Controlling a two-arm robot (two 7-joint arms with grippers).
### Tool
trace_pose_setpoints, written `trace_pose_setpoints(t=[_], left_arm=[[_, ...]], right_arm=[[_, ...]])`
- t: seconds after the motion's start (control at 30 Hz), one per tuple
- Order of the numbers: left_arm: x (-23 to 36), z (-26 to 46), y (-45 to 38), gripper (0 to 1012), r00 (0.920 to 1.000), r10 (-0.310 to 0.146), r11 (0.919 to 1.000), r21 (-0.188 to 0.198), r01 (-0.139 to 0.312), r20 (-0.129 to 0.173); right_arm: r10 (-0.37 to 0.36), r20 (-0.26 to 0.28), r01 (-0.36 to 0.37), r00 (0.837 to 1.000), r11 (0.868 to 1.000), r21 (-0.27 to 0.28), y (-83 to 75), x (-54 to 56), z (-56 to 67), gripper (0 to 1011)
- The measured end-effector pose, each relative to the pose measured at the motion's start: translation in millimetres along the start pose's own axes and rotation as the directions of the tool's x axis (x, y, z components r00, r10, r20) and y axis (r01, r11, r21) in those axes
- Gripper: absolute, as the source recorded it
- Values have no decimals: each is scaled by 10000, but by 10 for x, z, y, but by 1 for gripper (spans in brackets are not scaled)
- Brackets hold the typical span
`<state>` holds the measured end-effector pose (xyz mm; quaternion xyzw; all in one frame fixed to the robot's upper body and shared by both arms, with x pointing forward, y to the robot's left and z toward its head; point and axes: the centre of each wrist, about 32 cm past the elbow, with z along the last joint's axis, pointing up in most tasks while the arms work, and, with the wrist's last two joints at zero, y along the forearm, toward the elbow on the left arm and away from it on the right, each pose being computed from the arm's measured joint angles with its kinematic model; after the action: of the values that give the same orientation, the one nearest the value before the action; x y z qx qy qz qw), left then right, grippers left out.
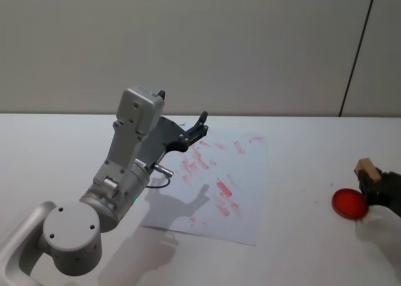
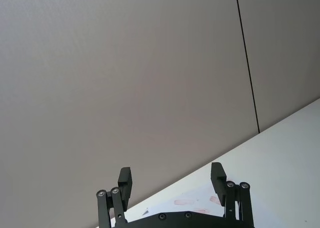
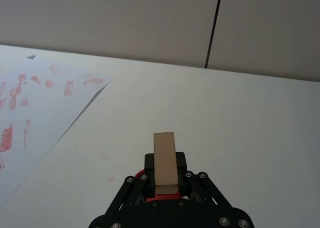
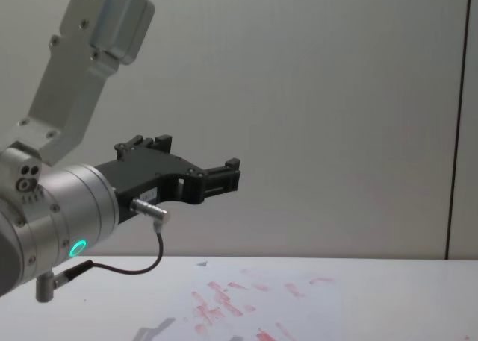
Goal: Use the one hand to pick up the stamp and affix it onto the A4 paper.
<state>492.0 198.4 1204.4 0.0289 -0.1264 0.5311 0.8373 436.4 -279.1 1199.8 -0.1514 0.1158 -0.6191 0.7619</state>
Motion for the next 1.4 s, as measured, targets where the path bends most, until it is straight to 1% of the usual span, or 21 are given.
trace_pose_setpoints(t=[0.27, 0.8, 0.83, 0.9, 0.93, 1.0, 1.03, 1.07, 1.13, 1.17, 1.23, 1.27, 1.4], left_arm=[[0, 0, 0, 1003, 10000, 0, 10000, 0, 0, 0], [0, 0, 0, 1003, 10000, 0, 10000, 0, 0, 0], [0, 0, 0, 1003, 10000, 0, 10000, 0, 0, 0], [0, 0, 0, 1003, 10000, 0, 10000, 0, 0, 1], [0, 0, 0, 1003, 10000, 0, 10000, 0, 0, 0], [0, 0, 0, 1003, 10000, 0, 10000, 0, 0, 1], [0, 0, 0, 1003, 10000, 0, 10000, 0, 0, 1], [0, 0, 0, 1003, 10000, 0, 10000, 0, 0, 0], [0, 0, 0, 1003, 10000, 0, 10000, 0, 0, 0], [0, 0, 0, 1002, 10000, 0, 10000, 0, 0, 0], [0, 0, 0, 1003, 10000, 0, 10000, 0, 0, 0], [0, 0, 0, 1003, 10000, 0, 10000, 1, 0, 0], [0, 0, 0, 1003, 10000, 0, 10000, 0, 0, 0]], right_arm=[[106, 136, -99, 9999, 9989, -461, 35, -16, -49, 220], [226, 354, -195, 9991, 9963, -832, 114, -56, -80, 221], [227, 373, -195, 9990, 9962, -846, 119, -57, -80, 233], [226, 388, -192, 9990, 9961, -860, 123, -59, -81, 278], [229, 394, -194, 9990, 9960, -868, 125, -61, -82, 325], [231, 413, -193, 9989, 9959, -889, 130, -63, -83, 361], [232, 422, -193, 9988, 9958, -899, 132, -64, -83, 423], [233, 426, -193, 9988, 9957, -905, 134, -65, -84, 423], [234, 440, -193, 9988, 9956, -922, 137, -67, -86, 530], [234, 440, -193, 9988, 9956, -922, 137, -67, -86, 530], [236, 448, -193, 9987, 9954, -935, 140, -68, -87, 591], [235, 456, -192, 9987, 9954, -939, 142, -69, -86, 652], [239, 464, -194, 9986, 9953, -948, 145, -70, -87, 752]])
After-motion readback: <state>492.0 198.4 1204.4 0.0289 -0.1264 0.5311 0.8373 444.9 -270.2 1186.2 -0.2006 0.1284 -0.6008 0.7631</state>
